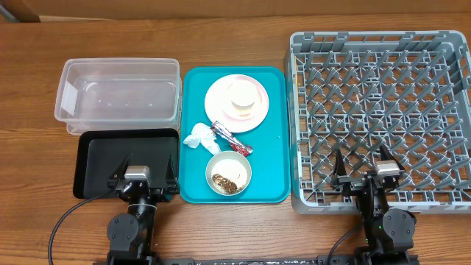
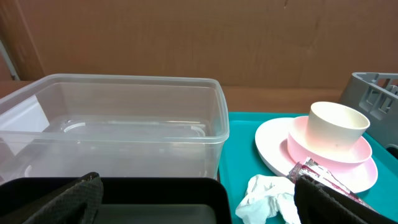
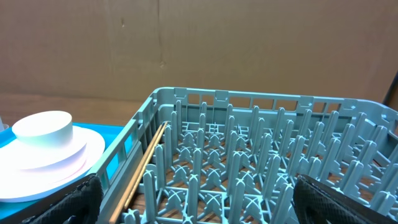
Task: Sort waste into correct bins and load items into the dishwasher
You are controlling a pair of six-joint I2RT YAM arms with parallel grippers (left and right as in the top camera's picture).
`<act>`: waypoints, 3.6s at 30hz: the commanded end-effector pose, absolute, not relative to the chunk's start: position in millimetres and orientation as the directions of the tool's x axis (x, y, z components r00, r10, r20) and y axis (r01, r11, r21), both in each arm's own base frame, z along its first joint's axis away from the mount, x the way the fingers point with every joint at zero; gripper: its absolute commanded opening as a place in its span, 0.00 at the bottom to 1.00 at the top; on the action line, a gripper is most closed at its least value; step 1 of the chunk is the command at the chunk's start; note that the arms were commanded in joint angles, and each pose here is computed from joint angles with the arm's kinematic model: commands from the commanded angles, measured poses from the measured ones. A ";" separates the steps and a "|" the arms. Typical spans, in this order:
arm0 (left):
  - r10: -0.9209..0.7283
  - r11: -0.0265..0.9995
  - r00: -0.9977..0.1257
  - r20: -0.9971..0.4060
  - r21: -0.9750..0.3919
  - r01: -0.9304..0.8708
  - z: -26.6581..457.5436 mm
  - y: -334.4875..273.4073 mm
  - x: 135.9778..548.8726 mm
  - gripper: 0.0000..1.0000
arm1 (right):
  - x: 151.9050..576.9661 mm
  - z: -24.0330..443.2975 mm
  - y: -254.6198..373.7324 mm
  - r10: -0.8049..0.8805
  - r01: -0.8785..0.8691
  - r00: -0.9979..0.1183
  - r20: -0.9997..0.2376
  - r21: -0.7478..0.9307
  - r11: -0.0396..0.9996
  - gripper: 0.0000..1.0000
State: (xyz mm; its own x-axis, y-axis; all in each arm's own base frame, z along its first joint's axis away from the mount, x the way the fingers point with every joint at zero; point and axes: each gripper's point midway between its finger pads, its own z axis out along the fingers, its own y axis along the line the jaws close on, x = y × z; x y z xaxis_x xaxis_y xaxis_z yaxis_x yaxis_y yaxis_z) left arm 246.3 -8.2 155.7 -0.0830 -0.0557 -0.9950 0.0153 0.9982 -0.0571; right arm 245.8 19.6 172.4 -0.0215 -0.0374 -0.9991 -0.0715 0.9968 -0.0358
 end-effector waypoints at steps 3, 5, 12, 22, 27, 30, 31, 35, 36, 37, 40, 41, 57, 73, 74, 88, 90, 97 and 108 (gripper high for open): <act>-0.071 0.997 -0.073 -0.995 -0.071 -0.005 156.8 -4.0 246.2 1.00 | 245.6 171.1 21.3 -0.037 -0.079 -0.015 -0.999 -0.036 0.996 1.00; -0.071 0.997 -0.073 -0.995 -0.071 -0.005 156.8 -4.0 246.2 1.00 | 245.6 171.1 21.3 -0.037 -0.079 -0.015 -0.999 -0.036 0.996 1.00; -0.071 0.997 -0.073 -0.995 -0.071 -0.005 156.8 -4.0 246.2 1.00 | 245.6 171.1 21.3 -0.037 -0.079 -0.015 -0.999 -0.036 0.996 1.00; -0.071 0.997 -0.073 -0.995 -0.071 -0.005 156.8 -4.0 246.2 1.00 | 245.6 171.1 21.3 -0.037 -0.079 -0.015 -0.999 -0.036 0.996 1.00; -0.071 0.997 -0.072 -0.995 -0.071 -0.005 157.0 -4.0 246.2 1.00 | 245.6 171.1 21.3 -0.037 -0.079 -0.015 -0.999 -0.036 0.996 1.00; -0.071 0.997 -0.072 -0.995 -0.071 -0.005 157.0 -4.0 246.2 1.00 | 245.6 171.1 21.3 -0.037 -0.079 -0.015 -0.999 -0.036 0.996 1.00; -0.071 0.997 -0.072 -0.995 -0.071 -0.005 157.0 -4.0 246.2 1.00 | 245.6 171.1 21.3 -0.037 -0.079 -0.015 -0.999 -0.036 0.996 1.00; -0.071 0.997 -0.072 -0.995 -0.071 -0.005 156.9 -4.0 246.2 1.00 | 245.6 171.1 21.3 -0.037 -0.079 -0.015 -0.999 -0.036 0.996 1.00; -0.071 0.997 -0.072 -0.995 -0.071 -0.005 157.0 -4.0 246.2 1.00 | 245.6 171.1 21.3 -0.037 -0.079 -0.015 -0.999 -0.036 0.996 1.00; -0.072 0.997 -0.072 -0.995 -0.072 0.000 157.0 -4.9 246.2 1.00 | 245.6 171.1 21.3 -0.037 -0.079 -0.015 -0.999 -0.036 0.996 1.00; -0.073 0.997 -0.050 -0.996 -0.074 0.007 162.7 -5.8 246.6 1.00 | 245.6 171.1 21.3 -0.037 -0.079 -0.015 -0.999 -0.036 0.996 1.00; -0.075 0.995 -0.017 -0.997 -0.076 0.065 171.8 -15.3 246.5 1.00 | 245.6 171.1 21.3 -0.037 -0.079 -0.015 -0.999 -0.036 0.996 1.00; -0.184 0.954 -0.058 -0.981 -0.193 0.229 280.0 -43.1 214.6 1.00 | 245.6 171.0 21.3 -0.037 -0.079 -0.015 -0.999 -0.036 0.996 1.00; -0.108 0.822 -0.892 -0.439 -0.544 0.168 303.4 -105.5 240.5 1.00 | 245.6 171.1 21.3 -0.037 -0.079 -0.015 -0.999 -0.036 0.996 1.00; -0.105 0.813 -0.917 -0.385 -0.564 0.144 300.2 -108.4 242.9 1.00 | 245.6 171.0 21.3 -0.037 -0.079 -0.015 -0.999 -0.036 0.996 1.00; -0.116 0.871 -0.992 -0.057 -0.485 -0.074 211.1 -106.6 290.7 0.04 | 245.6 171.1 21.3 -0.037 -0.079 -0.015 -0.999 -0.036 0.996 1.00; -0.160 0.920 -0.986 -0.051 -0.371 -0.130 199.7 -97.0 291.6 0.04 | 245.6 171.1 21.3 -0.037 -0.079 -0.015 -0.999 -0.036 0.996 1.00; -0.103 0.993 -0.964 -0.244 -0.077 -0.087 193.4 -109.2 308.5 0.04 | 245.6 171.1 21.3 -0.037 -0.079 -0.015 -0.999 -0.036 0.996 1.00; -0.064 0.993 -0.956 -0.287 0.080 -0.091 167.9 -118.7 328.6 0.60 | 245.6 171.1 21.3 -0.037 -0.079 -0.015 -0.999 -0.036 0.996 1.00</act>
State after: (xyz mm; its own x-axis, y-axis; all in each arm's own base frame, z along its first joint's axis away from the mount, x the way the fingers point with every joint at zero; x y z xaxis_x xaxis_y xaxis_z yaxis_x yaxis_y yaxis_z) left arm 317.5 -123.5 177.6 -0.9571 -0.0434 -0.2866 -0.0529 0.9983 0.0256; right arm 245.8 19.6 172.5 -0.0212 -0.0374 -0.9991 -0.0715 0.9968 -0.0358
